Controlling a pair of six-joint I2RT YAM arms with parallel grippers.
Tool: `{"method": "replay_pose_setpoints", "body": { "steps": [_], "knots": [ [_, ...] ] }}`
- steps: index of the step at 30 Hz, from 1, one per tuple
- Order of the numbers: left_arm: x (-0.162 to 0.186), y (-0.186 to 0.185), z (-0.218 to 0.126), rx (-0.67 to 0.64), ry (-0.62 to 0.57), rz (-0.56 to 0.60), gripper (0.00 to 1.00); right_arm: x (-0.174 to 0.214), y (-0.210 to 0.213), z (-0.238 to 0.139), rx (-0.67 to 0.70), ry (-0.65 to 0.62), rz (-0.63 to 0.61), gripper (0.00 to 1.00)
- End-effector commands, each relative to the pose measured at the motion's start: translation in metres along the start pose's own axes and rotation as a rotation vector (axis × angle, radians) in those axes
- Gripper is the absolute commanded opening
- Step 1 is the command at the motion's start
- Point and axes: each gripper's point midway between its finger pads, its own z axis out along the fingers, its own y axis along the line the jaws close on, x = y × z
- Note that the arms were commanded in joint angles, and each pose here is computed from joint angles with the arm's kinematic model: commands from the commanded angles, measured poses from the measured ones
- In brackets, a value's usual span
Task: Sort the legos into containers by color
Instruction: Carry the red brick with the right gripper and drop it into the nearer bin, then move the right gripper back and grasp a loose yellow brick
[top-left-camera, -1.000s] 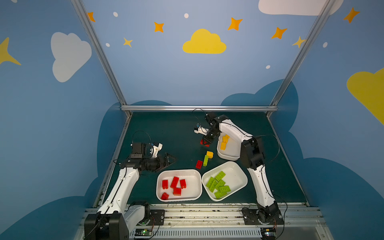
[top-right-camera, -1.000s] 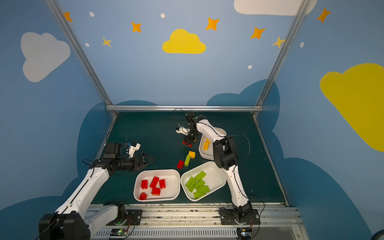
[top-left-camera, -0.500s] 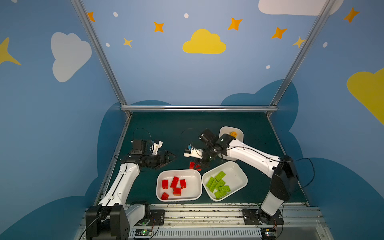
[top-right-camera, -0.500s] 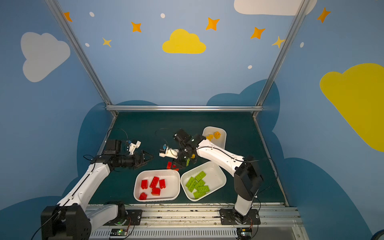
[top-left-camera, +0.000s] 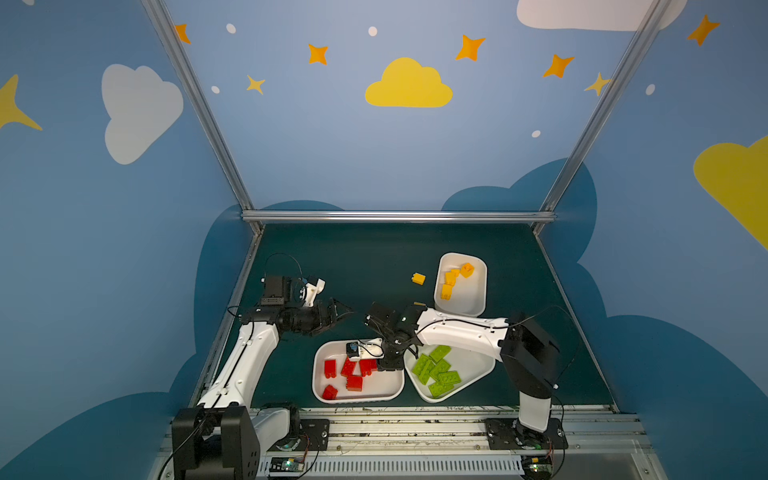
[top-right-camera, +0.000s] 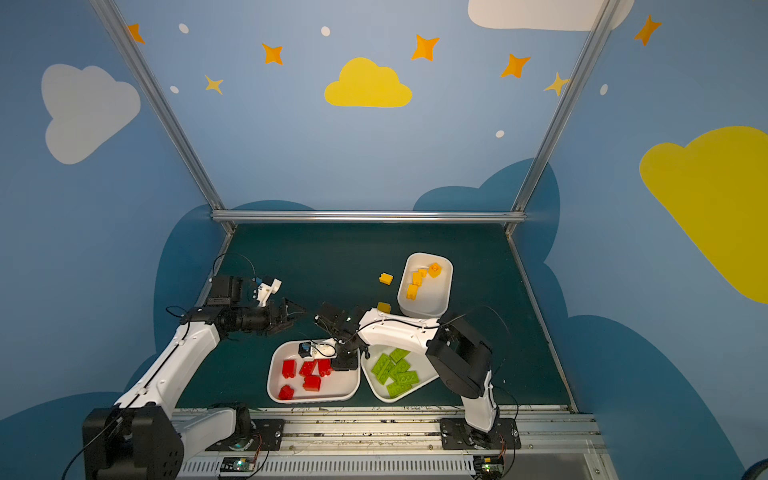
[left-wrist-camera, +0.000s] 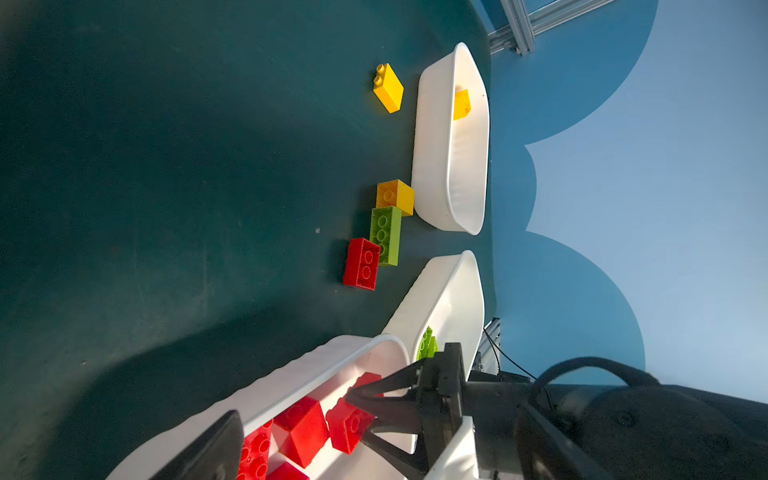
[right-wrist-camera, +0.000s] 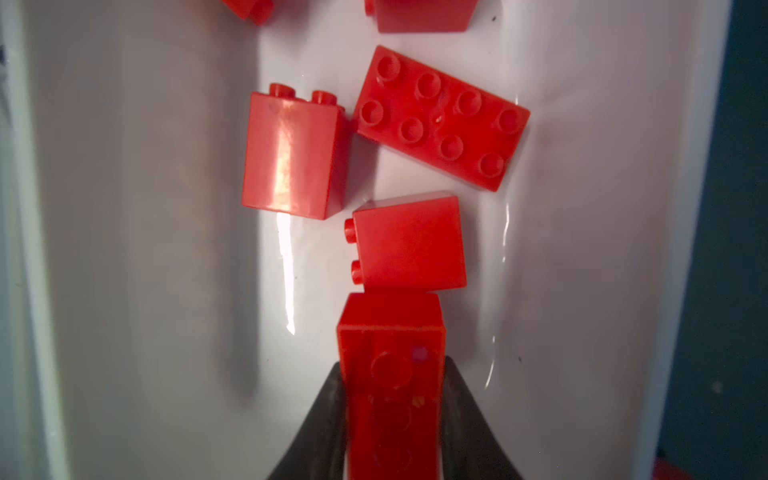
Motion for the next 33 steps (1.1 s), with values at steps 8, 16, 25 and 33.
{"method": "replay_pose_setpoints", "body": {
  "steps": [8,16,25,33],
  "knots": [
    [-0.003,-0.006,-0.003,0.017,-0.001,0.008,1.00,-0.009,-0.015,-0.052,0.062,-0.044,0.091,0.61],
    [-0.007,-0.006,-0.001,0.029,-0.004,0.001,1.00,0.021,-0.066,-0.131,0.145,-0.134,0.269,0.65],
    [-0.004,-0.008,-0.002,0.037,0.002,-0.002,1.00,0.097,-0.188,-0.128,0.289,-0.029,0.442,0.68],
    [0.000,-0.006,-0.001,0.034,0.010,-0.012,0.99,0.134,-0.252,-0.101,0.270,0.002,0.570,0.73]
  ]
}}
